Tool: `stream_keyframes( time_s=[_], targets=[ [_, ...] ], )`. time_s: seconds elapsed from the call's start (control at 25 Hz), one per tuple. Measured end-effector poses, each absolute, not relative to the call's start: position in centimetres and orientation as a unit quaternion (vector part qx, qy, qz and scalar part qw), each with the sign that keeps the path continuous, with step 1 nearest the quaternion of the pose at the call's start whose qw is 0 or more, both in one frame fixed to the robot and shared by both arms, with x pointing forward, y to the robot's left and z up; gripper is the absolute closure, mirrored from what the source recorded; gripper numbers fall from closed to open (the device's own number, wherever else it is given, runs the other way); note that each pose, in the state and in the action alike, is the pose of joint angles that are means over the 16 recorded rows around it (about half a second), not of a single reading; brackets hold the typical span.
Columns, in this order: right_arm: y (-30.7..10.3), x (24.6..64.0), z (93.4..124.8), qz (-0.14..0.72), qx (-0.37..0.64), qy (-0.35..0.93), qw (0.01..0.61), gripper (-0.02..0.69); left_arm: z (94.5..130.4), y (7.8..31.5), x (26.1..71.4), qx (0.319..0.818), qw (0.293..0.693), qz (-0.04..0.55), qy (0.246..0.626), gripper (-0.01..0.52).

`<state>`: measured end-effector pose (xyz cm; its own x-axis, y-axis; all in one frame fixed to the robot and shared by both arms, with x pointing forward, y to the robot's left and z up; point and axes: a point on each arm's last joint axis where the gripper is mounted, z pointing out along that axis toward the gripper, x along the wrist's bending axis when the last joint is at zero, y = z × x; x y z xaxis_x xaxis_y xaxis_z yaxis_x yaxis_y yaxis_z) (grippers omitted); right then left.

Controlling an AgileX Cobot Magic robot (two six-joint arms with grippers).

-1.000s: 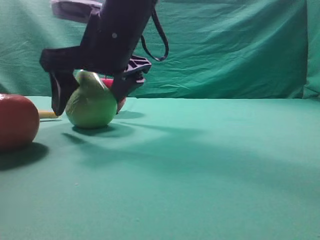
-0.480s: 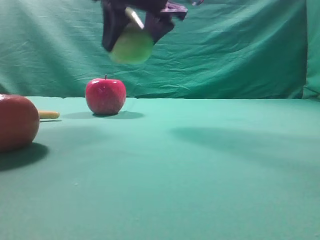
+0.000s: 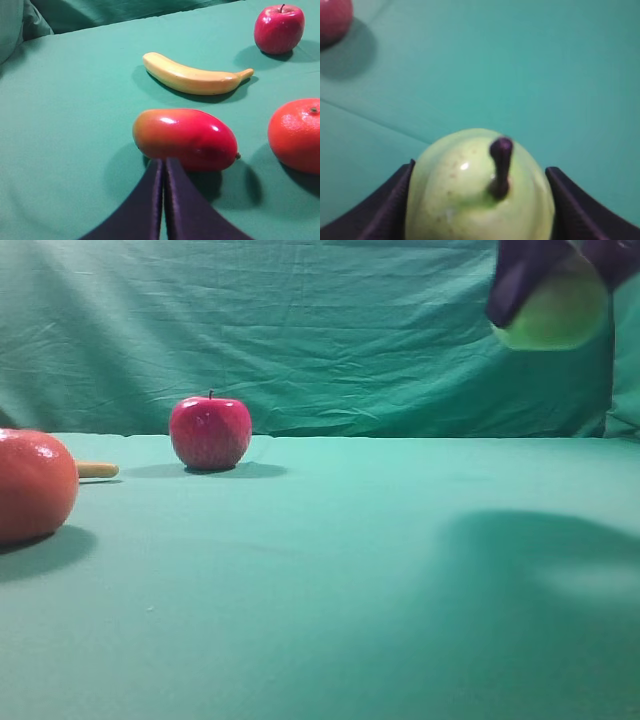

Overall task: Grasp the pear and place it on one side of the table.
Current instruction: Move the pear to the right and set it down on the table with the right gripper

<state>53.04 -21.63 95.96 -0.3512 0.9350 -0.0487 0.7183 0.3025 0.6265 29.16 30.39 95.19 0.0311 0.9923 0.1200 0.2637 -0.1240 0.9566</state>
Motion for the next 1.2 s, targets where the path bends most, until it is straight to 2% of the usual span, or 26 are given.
stream_keyframes(
  time_s=[0.2, 0.36, 0.52, 0.72, 0.84, 1.2],
  targets=[
    [-22.2, 52.7, 93.5, 0.252, 0.538, 0.777, 0.21, 0.175, 95.2, 30.4, 29.2, 0.596, 0.401, 0.455, 0.527, 0.514],
    [-22.2, 53.0, 93.1, 0.248, 0.54, 0.777, 0.208, 0.131, 95.2, 30.4, 29.2, 0.596, 0.401, 0.455, 0.527, 0.514],
    [-22.1, 53.3, 94.2, 0.252, 0.538, 0.777, 0.208, 0.087, 95.2, 30.4, 29.2, 0.596, 0.401, 0.455, 0.527, 0.514],
    [-21.9, 53.3, 97.7, 0.266, 0.533, 0.775, 0.213, 0.064, 95.2, 30.4, 29.2, 0.596, 0.401, 0.455, 0.527, 0.514],
    [-22.0, 52.8, 100.6, 0.279, 0.527, 0.772, 0.219, 0.132, 95.2, 30.4, 29.2, 0.596, 0.401, 0.455, 0.527, 0.514],
    [-23.0, 48.0, 108.9, 0.327, 0.506, 0.758, 0.248, 0.487, 95.2, 30.4, 29.2, 0.596, 0.401, 0.455, 0.527, 0.514]
  ],
)
